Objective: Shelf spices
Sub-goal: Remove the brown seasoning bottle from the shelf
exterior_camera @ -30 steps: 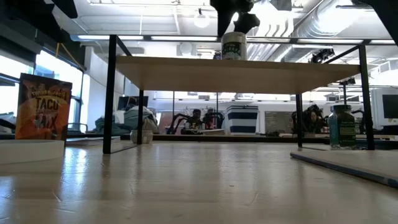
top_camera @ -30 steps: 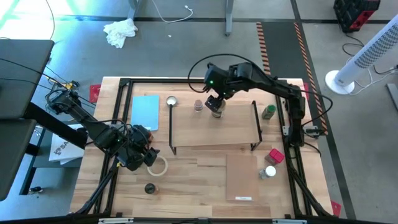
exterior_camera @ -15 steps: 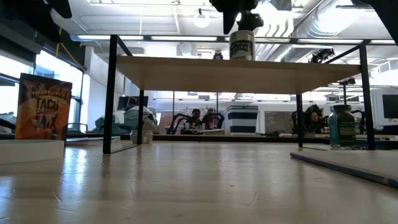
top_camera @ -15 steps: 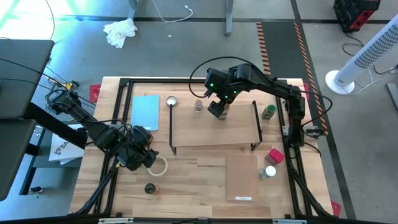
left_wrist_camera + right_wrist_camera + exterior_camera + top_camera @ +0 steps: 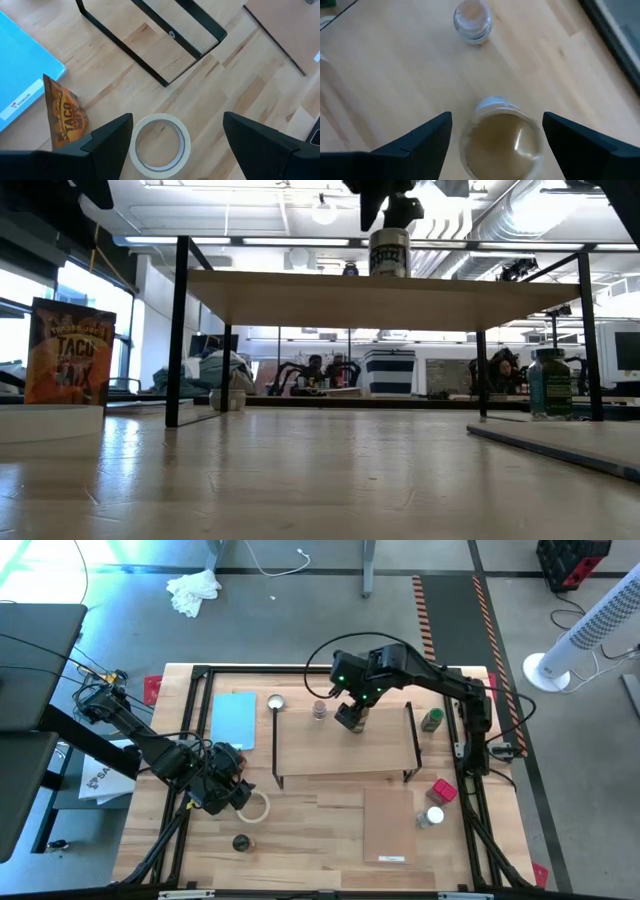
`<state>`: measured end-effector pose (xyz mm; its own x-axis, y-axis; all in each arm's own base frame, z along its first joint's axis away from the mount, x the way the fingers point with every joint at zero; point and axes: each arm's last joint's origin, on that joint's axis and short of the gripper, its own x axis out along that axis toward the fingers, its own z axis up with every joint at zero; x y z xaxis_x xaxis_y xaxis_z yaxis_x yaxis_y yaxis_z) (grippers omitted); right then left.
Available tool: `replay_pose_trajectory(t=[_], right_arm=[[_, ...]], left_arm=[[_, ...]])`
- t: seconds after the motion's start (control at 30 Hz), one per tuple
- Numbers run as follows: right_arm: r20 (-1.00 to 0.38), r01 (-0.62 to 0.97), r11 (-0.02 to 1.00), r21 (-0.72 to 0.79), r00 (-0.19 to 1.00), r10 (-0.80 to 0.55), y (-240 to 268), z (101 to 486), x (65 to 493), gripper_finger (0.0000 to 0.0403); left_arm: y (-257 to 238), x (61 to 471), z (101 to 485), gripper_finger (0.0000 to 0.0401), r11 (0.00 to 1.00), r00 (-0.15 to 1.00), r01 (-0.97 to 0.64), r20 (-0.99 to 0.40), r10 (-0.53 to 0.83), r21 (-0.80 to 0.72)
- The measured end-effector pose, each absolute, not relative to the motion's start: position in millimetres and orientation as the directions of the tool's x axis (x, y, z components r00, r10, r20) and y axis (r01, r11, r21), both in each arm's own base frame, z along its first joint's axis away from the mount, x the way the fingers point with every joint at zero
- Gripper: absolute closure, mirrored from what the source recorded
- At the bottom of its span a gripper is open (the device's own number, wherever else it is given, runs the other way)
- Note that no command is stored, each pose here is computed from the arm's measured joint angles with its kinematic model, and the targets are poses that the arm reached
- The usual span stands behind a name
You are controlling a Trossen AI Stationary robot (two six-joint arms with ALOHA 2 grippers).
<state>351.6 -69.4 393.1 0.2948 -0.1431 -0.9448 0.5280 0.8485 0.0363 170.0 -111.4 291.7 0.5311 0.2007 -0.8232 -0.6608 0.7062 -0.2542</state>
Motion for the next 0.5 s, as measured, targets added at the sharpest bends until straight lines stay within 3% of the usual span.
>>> replay_pose_trajectory(t=[0.17, 0.5], right_arm=[[-0.909, 0.561, 0.828, -0.023, 0.332, -0.250, -70.5, 417.1, 325.7, 0.0094], [-0.924, 0.553, 0.832, 0.035, 0.336, -0.184, -57.2, 421.5, 257.3, 0.0094]], left_arm=[[-112.3, 169.6, 291.2, 0.0094, 0.707, 0.518, -0.657, -0.838, 0.174, -0.260], [-113.8, 168.7, 290.9, 0.0094, 0.710, 0.509, -0.653, -0.847, 0.152, -0.264]])
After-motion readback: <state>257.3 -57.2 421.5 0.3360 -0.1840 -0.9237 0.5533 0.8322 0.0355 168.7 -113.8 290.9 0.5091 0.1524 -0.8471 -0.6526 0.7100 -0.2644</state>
